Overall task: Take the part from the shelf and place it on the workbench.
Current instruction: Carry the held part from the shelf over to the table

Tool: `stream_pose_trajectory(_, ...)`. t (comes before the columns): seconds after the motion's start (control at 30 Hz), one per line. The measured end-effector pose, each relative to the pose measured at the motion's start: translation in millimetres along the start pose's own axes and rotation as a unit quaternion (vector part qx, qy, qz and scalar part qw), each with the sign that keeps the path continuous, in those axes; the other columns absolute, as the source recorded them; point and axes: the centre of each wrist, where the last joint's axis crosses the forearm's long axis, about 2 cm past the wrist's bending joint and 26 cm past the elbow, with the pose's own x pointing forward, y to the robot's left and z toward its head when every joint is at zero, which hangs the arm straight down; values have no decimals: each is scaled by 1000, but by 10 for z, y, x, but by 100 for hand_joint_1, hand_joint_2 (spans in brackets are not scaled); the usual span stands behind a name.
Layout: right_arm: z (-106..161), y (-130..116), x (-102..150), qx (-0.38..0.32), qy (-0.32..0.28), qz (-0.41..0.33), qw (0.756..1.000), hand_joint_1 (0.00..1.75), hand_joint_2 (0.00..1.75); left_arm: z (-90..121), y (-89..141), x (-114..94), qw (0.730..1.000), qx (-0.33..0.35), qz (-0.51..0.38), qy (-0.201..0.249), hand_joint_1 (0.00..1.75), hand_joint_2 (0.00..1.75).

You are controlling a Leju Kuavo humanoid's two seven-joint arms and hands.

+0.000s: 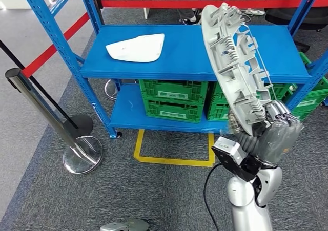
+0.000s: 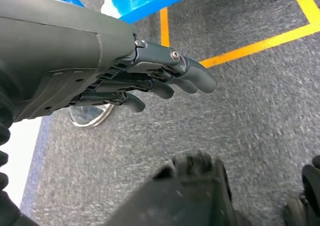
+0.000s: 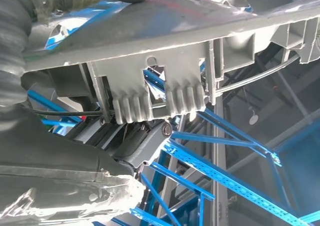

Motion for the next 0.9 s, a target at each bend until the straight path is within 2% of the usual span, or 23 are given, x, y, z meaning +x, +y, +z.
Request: stream_pose_trajectory(0.9, 99, 43, -62, 5, 23, -15, 1000, 175, 175, -6, 0, 24, 1000, -12, -24, -7, 0, 175)
